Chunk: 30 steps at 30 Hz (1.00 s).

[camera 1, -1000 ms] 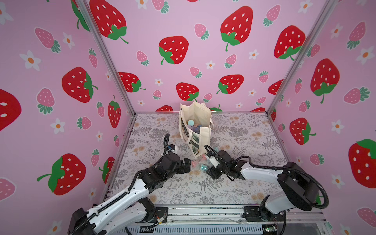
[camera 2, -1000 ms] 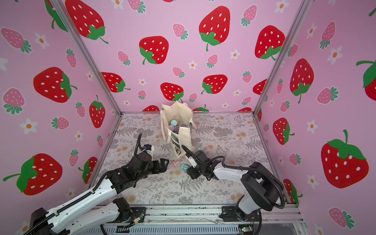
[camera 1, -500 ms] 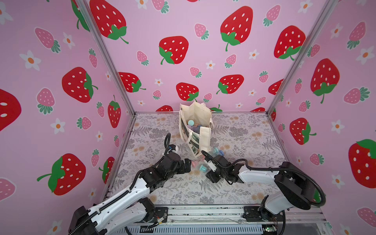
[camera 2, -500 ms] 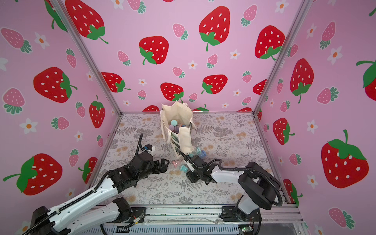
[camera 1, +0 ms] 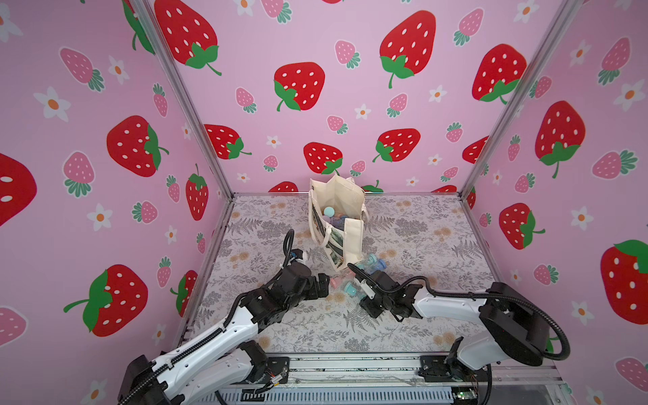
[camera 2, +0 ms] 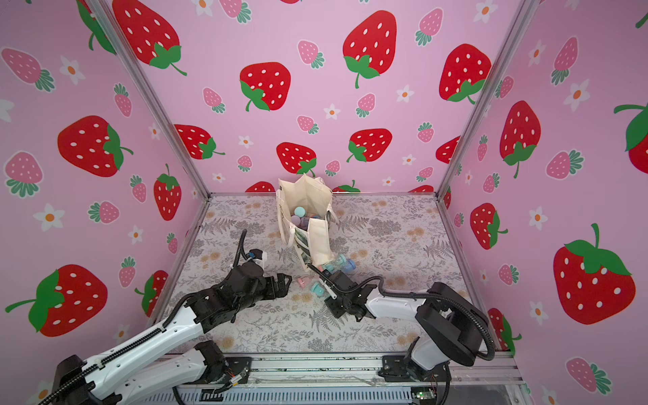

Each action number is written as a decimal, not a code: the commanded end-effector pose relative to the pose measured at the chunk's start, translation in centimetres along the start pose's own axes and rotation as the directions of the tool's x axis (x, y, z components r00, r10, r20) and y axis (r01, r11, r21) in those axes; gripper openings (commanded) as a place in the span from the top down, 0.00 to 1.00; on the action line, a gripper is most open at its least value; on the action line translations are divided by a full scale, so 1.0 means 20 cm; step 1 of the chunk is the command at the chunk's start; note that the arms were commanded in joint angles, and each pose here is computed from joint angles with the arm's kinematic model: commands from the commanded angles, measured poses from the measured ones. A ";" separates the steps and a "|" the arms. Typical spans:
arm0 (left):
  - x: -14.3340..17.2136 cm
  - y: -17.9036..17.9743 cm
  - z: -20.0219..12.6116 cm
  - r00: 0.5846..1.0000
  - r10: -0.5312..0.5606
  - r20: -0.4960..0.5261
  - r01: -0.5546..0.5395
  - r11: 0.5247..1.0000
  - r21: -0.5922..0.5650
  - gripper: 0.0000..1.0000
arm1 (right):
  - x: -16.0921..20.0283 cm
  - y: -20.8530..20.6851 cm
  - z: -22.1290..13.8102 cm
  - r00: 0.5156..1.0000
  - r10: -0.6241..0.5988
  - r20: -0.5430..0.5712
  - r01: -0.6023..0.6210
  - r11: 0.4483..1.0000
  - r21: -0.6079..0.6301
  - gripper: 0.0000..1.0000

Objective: Put the hourglass into the canvas bag
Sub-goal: Pick up the hourglass from the center of the board.

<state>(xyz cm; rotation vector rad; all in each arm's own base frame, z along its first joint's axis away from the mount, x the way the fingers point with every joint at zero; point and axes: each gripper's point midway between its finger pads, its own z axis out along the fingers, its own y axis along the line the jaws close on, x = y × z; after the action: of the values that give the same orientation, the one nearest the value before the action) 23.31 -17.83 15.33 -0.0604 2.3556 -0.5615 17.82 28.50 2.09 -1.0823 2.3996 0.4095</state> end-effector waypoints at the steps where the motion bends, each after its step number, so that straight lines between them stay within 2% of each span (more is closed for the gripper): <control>1: -0.06 -0.04 -0.03 1.000 -0.001 0.028 0.001 1.000 0.007 0.01 | 0.11 -0.01 -0.01 0.997 -0.001 -0.076 0.002 1.000 0.014 0.54; 5: -0.06 -0.03 -0.04 1.000 -0.002 0.031 0.001 1.000 0.005 0.01 | 0.09 -0.02 -0.02 0.998 -0.001 -0.059 0.002 1.000 0.019 0.58; 15: -0.10 -0.04 -0.08 0.998 0.008 0.057 -0.008 1.000 0.008 0.01 | -0.06 0.02 -0.16 0.998 0.022 0.050 -0.021 1.000 -0.012 0.59; 30: -0.28 -0.08 -0.24 0.983 0.081 0.163 -0.082 0.997 0.001 0.01 | -0.45 0.03 -0.65 0.964 0.053 0.261 -0.051 0.999 -0.016 0.63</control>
<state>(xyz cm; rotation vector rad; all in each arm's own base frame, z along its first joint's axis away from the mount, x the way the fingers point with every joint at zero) 23.73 -17.12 20.06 -0.0162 2.2470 -0.5451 18.42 29.11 15.66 -0.9465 2.2100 0.5572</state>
